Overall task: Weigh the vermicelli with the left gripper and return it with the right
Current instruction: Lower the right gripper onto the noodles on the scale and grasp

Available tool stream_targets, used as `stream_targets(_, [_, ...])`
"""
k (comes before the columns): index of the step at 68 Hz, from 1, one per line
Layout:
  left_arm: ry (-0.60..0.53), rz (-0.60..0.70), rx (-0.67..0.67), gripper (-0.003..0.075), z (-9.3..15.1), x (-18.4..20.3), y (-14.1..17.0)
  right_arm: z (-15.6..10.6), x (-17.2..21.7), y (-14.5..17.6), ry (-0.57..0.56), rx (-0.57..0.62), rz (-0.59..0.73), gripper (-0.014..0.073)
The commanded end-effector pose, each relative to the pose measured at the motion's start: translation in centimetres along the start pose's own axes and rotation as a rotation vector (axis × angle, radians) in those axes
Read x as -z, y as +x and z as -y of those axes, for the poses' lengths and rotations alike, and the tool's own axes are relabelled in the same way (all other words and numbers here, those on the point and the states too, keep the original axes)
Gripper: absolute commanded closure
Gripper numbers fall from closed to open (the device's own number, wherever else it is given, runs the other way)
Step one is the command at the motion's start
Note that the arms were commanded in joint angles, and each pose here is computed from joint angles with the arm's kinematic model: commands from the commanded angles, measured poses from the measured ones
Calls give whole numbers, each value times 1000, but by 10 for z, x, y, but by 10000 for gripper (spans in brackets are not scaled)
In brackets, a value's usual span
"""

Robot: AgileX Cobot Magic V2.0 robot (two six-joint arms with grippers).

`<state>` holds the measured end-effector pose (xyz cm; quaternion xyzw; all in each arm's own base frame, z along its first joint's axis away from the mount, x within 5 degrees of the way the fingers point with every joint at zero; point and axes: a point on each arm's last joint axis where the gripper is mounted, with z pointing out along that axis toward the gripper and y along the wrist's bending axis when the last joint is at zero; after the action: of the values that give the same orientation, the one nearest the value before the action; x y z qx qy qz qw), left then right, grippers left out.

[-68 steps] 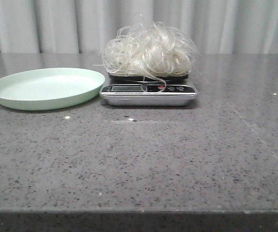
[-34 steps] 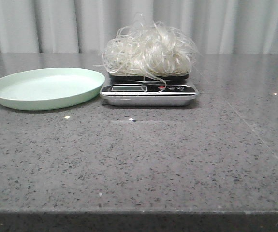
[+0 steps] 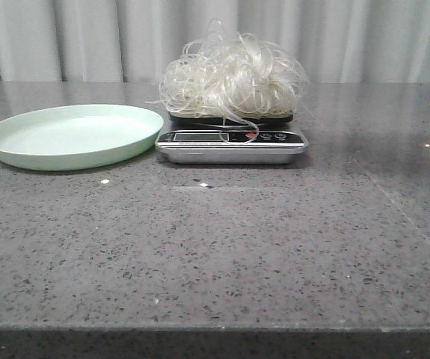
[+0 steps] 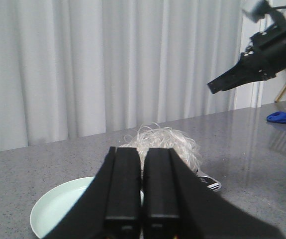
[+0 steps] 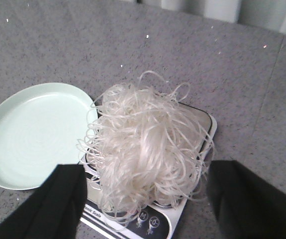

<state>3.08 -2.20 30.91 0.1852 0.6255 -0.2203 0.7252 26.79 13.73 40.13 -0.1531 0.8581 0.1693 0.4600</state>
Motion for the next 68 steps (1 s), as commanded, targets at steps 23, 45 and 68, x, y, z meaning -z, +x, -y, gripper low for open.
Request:
stream_targets(23, [-7,101,4,594,-1,0,-15,-3,-104,-37,-4,8,-319,-4])
stream_targets(45, [-7,101,6,594,-1,0,-15,-2,-152,-10,-30,-16,-662,159])
stream_targets(68, [-6,101,8,594,-1,0,-15,-31,-108,-68,-192,-32,-420,457])
